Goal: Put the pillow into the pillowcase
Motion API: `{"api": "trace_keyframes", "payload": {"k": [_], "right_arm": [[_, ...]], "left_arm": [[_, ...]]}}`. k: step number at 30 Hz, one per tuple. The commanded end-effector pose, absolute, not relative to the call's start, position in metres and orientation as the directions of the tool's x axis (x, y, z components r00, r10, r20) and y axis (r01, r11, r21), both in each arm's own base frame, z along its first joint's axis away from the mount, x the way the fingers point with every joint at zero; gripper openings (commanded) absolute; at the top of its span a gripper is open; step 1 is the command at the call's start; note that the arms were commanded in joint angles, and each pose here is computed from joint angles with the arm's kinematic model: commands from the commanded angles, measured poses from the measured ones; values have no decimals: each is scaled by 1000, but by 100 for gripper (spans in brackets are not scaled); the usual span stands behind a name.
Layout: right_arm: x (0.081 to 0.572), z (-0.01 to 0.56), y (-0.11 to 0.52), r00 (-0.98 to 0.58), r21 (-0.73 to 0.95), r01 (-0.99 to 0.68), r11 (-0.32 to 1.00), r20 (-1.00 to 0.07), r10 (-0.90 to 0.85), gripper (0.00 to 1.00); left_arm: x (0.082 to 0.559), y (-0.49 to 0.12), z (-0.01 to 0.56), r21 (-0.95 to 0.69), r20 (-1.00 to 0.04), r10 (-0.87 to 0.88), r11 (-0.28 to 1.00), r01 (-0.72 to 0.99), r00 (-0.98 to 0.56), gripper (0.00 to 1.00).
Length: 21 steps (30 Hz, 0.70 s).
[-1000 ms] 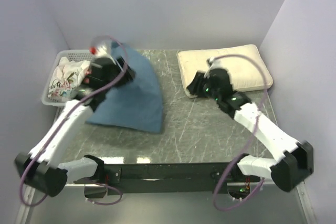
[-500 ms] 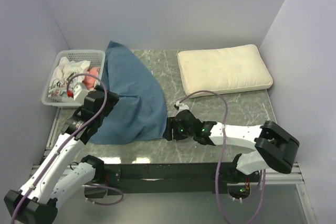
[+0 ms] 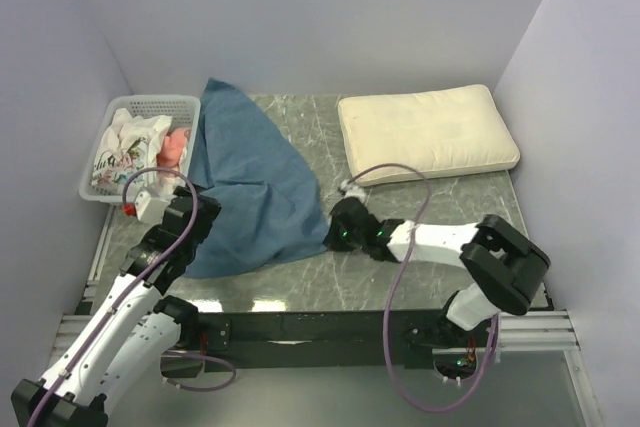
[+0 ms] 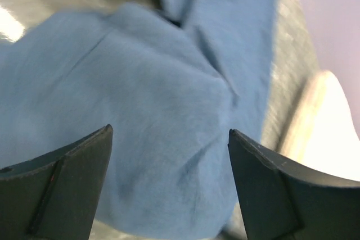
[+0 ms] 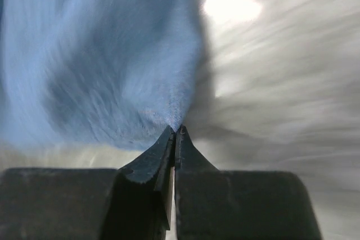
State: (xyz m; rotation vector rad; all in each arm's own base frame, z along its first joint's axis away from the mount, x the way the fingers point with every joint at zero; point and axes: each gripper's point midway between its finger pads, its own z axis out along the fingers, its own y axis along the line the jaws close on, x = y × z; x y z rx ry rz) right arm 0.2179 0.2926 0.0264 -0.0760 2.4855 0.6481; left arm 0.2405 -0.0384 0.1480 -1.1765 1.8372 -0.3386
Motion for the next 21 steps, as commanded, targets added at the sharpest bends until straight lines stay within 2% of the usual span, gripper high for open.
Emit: {"api": "trace_keyframes", "payload": {"k": [1, 5, 9, 14, 21], "right_arm": [[292, 86, 210, -703, 326, -31, 945, -679, 211, 0], [315, 121, 175, -640, 304, 32, 952, -726, 253, 0], [325, 129, 181, -656, 299, 13, 954, -717, 234, 0], [331, 126, 186, -672, 285, -2, 958, -710, 210, 0], [331, 124, 190, -681, 292, -20, 956, -704, 200, 0]], "left_arm": [[263, -80, 171, -710, -555, -788, 616, -341, -268, 86], [259, -98, 145, -682, -519, -762, 642, -349, -387, 82], [249, -113, 118, -677, -475, -753, 644, -357, -455, 76], [218, -136, 88, -585, -481, -678, 721, -372, -556, 74], [179, -138, 58, -537, -465, -677, 728, -426, -570, 72]]}}
